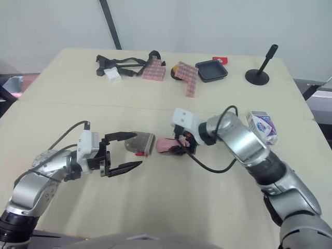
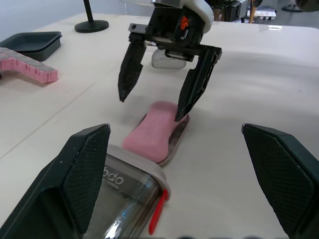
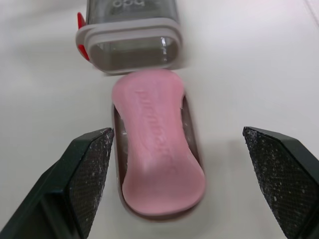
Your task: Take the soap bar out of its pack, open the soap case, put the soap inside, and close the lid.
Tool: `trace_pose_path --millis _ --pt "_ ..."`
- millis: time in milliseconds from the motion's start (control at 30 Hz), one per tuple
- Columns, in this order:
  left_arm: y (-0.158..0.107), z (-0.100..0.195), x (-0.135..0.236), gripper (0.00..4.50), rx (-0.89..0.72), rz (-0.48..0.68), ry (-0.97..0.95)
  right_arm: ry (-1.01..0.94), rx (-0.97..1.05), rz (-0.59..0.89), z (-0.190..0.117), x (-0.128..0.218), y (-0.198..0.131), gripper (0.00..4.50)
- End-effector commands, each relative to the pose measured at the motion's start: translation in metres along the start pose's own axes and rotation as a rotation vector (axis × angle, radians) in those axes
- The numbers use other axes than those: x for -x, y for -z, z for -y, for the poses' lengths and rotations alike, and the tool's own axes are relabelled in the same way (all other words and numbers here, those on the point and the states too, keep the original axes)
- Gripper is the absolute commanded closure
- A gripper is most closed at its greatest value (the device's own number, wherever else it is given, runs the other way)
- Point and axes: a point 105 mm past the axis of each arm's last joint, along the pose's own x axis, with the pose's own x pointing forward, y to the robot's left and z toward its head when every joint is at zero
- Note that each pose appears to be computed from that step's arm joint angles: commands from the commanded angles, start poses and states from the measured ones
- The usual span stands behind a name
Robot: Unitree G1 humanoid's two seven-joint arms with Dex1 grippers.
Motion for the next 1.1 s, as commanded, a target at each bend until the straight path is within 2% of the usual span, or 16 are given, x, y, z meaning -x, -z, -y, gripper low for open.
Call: trace_pose_path --millis 33,267,400,533,867,1100 --pt "-0.003 -0.01 0.004 0.0 -0.063 -0.012 0.004 0.042 -0.017 0.233 -0.006 0.039 -0.01 0.06" --pt "0.006 -0.034 0.007 0.0 -0.127 -0.083 0.054 0.169 -0.082 0.42 -0.041 0.085 0.045 0.06" --pt "0.017 -0.039 0.005 0.0 -0.211 -0.167 0.162 0.247 -0.119 0.417 -0.062 0.094 0.088 0.06" --pt "0.018 -0.049 0.001 0.0 -0.234 -0.191 0.223 0.317 -0.123 0.41 -0.072 0.097 0.112 0.06" --pt "0.027 -0.065 -0.006 0.0 -0.262 -0.36 0.473 0.337 -0.113 0.425 -0.074 0.095 0.115 0.06" --pt "0.035 -0.066 -0.018 0.0 -0.251 -0.406 0.54 0.34 -0.102 0.424 -0.071 0.092 0.113 0.06"
